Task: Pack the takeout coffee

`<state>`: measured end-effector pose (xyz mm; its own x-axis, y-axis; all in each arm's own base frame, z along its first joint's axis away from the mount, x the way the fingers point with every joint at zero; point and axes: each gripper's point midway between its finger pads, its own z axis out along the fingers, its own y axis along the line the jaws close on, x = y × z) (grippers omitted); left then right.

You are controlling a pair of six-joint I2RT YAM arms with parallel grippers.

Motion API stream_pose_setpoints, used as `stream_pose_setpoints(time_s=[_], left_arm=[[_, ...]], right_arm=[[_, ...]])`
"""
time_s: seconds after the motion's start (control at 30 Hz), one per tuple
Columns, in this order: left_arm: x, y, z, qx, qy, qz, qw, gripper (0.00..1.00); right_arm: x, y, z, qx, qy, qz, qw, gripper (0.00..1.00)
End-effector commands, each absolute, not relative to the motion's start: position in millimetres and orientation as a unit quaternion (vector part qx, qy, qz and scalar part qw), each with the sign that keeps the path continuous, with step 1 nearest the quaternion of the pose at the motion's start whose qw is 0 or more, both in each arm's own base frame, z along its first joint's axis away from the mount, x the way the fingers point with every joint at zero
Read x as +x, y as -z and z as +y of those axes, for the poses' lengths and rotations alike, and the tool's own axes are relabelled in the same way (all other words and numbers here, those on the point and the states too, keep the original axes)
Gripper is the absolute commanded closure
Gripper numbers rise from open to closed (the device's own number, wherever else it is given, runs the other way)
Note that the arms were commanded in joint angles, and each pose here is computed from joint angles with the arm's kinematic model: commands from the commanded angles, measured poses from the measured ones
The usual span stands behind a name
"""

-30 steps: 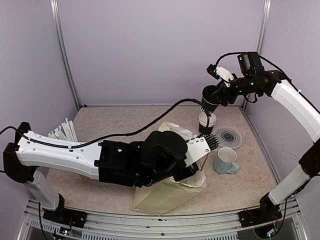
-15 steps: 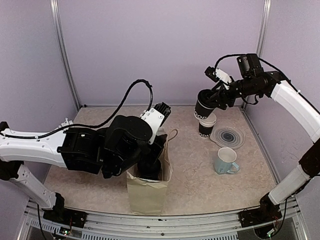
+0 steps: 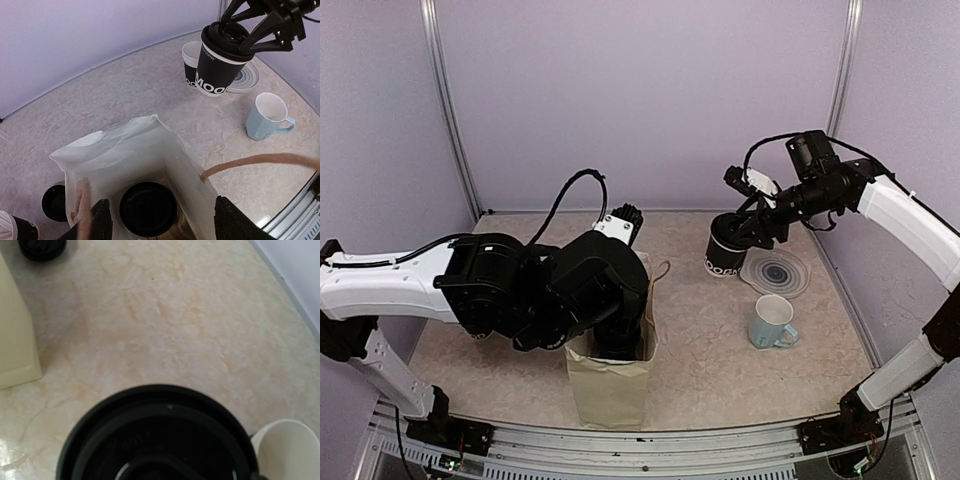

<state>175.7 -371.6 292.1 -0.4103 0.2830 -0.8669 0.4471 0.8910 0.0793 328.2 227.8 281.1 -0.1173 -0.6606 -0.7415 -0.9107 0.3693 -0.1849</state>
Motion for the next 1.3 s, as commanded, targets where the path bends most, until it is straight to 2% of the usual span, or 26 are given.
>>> stream_pose_setpoints(time_s=[0.0,0.1,0.33,0.67,0.73,0.9,1.07,1.13,1.27], left_arm=[[159.2,-318.8,-359.7,0.176,0.102,0.846,0.492,0.3],[142.7,-322.5,-359.8,0.182,0.124,0.852,0.475,0.26],[127.7,-298.9,-329.2,0.143,0.131,0.89,0.412,0.24],[155.7,-289.0,-290.3,0.072,0.11,0.899,0.417,0.28],[161.7,-286.9,-289.3,0.072,0.124,0.9,0.412,0.31],[175.4,-289.7,-294.2,0.073,0.173,0.893,0.408,0.47],[189.7,-291.1,-290.6,0.084,0.177,0.897,0.396,0.64],[194.6,-287.3,-292.5,0.094,0.181,0.902,0.38,0.67],[204.2,-281.6,-294.8,0.103,0.173,0.909,0.364,0.69]], right_arm=[[313.7,-291.3,236.2,-0.551,-0.178,0.711,0.398,0.3],[311.9,-288.3,239.4,-0.555,-0.18,0.71,0.395,0.3],[308.5,-280.8,246.4,-0.562,-0.184,0.708,0.387,0.3],[303.4,-271.9,256.0,-0.568,-0.193,0.706,0.378,0.3],[302.2,-270.2,256.8,-0.569,-0.193,0.705,0.376,0.3],[301.5,-267.3,256.3,-0.57,-0.19,0.706,0.374,0.3],[301.6,-266.0,256.0,-0.57,-0.189,0.707,0.374,0.3],[300.7,-265.7,255.9,-0.571,-0.189,0.706,0.373,0.3],[297.4,-263.6,254.1,-0.573,-0.188,0.706,0.371,0.31]])
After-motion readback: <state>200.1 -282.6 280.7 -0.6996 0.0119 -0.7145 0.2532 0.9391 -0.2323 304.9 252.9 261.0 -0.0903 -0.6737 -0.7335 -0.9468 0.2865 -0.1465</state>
